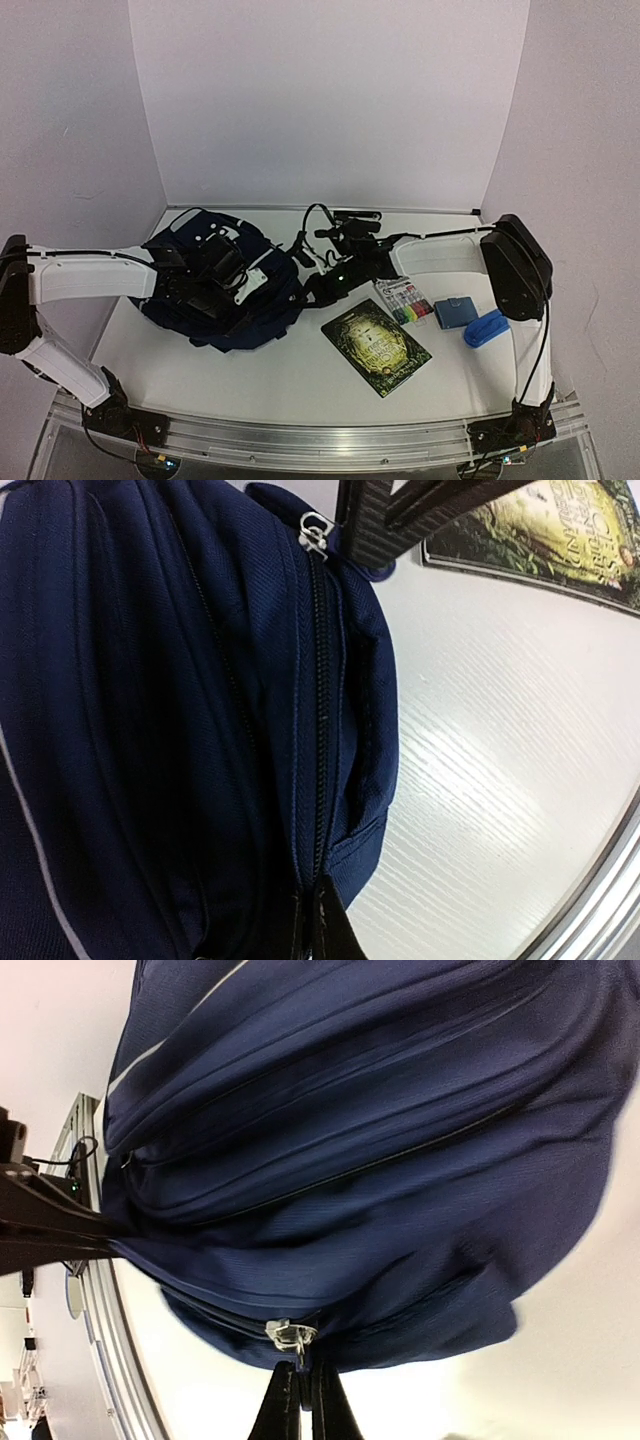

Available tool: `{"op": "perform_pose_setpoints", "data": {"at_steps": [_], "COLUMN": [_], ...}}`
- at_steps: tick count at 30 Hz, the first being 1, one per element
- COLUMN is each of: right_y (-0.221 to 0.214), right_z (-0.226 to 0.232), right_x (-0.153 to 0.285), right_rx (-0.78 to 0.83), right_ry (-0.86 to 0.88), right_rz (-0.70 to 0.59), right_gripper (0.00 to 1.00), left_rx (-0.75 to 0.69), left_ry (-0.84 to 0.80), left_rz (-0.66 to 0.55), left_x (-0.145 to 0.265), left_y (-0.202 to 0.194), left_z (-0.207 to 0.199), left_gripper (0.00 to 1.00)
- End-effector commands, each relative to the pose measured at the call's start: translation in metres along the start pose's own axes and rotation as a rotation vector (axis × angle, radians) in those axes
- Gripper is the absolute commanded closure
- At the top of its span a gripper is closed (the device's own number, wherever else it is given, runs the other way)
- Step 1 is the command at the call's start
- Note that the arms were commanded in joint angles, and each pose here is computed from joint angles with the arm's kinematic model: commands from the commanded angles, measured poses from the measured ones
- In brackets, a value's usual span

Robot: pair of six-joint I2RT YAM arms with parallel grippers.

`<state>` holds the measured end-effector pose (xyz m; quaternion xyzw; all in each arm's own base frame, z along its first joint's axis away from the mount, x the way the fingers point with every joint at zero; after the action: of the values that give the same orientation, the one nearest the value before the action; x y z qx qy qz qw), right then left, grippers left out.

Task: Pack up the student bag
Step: Zip the student bag at the center of the board.

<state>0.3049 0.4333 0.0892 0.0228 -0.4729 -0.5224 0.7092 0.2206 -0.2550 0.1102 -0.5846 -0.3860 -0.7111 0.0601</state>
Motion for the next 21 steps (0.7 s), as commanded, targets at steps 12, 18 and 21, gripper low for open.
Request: {"op": "perform_pose_setpoints", "data": {"at_steps": [12, 18, 21], "right_y": [-0.002, 0.007, 0.019], "right_z": [-0.026, 0.053, 0.052], "right_x": [0.018, -0.008, -0.016], "right_rx": [-0.044, 0.010, 0.010], "right_ry": [-0.045, 0.086, 0.079], "right_rz": [0.000, -0.022, -0.040], "right_gripper": [1.00, 1.00, 1.00], "left_rx": [0.060, 0.038, 0.031], "left_ry": [0.275, 0.089, 0.037], "left_rz": [0.137, -0.031, -0.110], "left_x": [0.045, 0.067, 0.080], "left_y": [-0.053, -0.012, 0.003], "left_z": [0.097, 0.063, 0.049], "left_gripper": [1.00, 0.71, 0.57]}}
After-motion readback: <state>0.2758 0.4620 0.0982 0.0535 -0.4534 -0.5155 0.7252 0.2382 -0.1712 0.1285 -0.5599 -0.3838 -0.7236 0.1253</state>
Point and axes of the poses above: each gripper's point midway between its finger pads, its own x axis back along the fingers, its own z axis along the line the jaws close on, y = z × x, the point moved 2 cm from there along x, back along the fingers
